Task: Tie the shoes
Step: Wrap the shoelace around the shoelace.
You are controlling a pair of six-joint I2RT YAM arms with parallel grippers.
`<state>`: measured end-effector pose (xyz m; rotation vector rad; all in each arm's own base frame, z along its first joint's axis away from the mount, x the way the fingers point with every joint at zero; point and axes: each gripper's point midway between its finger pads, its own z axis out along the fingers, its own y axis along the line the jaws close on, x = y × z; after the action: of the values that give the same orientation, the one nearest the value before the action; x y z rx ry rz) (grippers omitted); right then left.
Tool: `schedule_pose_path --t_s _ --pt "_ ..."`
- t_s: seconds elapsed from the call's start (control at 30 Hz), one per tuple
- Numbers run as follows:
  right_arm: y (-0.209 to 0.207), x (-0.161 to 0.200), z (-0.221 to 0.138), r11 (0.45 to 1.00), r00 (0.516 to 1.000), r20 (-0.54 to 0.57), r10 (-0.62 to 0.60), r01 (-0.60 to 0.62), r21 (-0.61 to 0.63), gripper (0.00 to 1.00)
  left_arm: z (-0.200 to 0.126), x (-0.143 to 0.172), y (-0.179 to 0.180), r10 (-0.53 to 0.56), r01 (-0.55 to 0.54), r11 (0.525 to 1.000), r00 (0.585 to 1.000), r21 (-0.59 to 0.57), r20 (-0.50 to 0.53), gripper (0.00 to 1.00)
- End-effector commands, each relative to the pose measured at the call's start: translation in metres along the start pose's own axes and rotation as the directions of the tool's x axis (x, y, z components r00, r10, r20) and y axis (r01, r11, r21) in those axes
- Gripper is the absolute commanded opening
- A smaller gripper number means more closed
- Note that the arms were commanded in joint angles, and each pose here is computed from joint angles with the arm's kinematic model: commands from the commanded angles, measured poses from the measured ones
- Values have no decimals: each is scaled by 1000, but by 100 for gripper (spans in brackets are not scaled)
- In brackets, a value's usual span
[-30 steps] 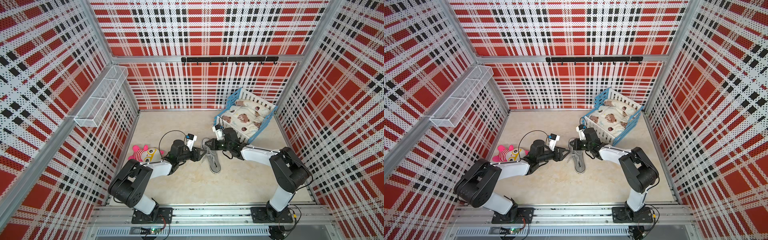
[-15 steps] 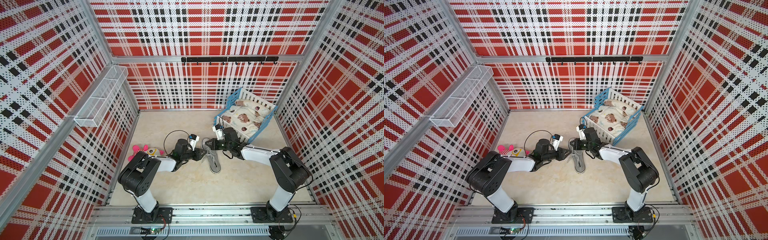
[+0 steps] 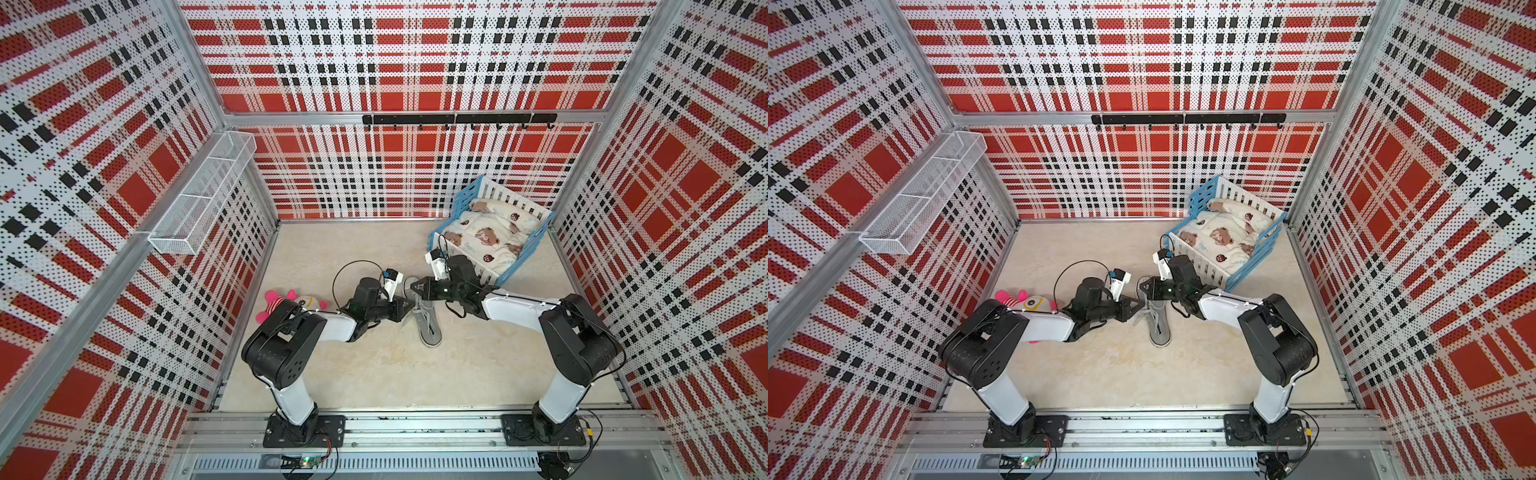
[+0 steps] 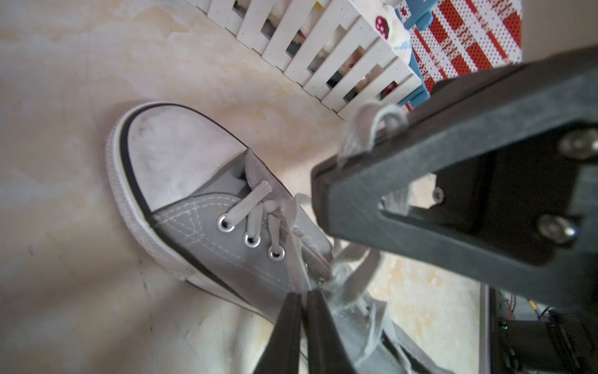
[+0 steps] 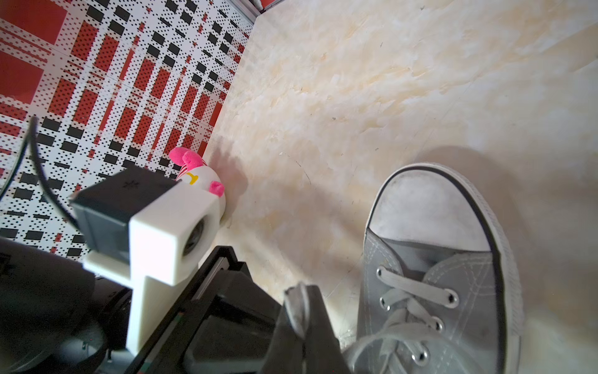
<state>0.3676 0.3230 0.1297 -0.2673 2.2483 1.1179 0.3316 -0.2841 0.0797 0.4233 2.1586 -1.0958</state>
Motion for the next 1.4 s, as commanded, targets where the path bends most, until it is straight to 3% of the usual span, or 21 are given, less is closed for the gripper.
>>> schedule_pose_path --t_s 0.0,0.53,1.03,1.37 --pt "0 -3 -3 1000 1000 13 -9 9 -1 0 -4 -6 -8 17 -18 1000 1000 15 23 4" --pt "2 -8 -5 1000 1000 17 -12 12 -3 0 -15 7 -44 43 -45 997 999 56 27 2" --pt "4 -6 -5 1000 1000 5 -13 14 -16 0 -27 1 -30 99 -101 994 993 29 58 42" --pt "3 -5 -1 1000 1000 -5 -10 10 -21 0 -23 -4 -25 136 -141 988 988 67 80 56"
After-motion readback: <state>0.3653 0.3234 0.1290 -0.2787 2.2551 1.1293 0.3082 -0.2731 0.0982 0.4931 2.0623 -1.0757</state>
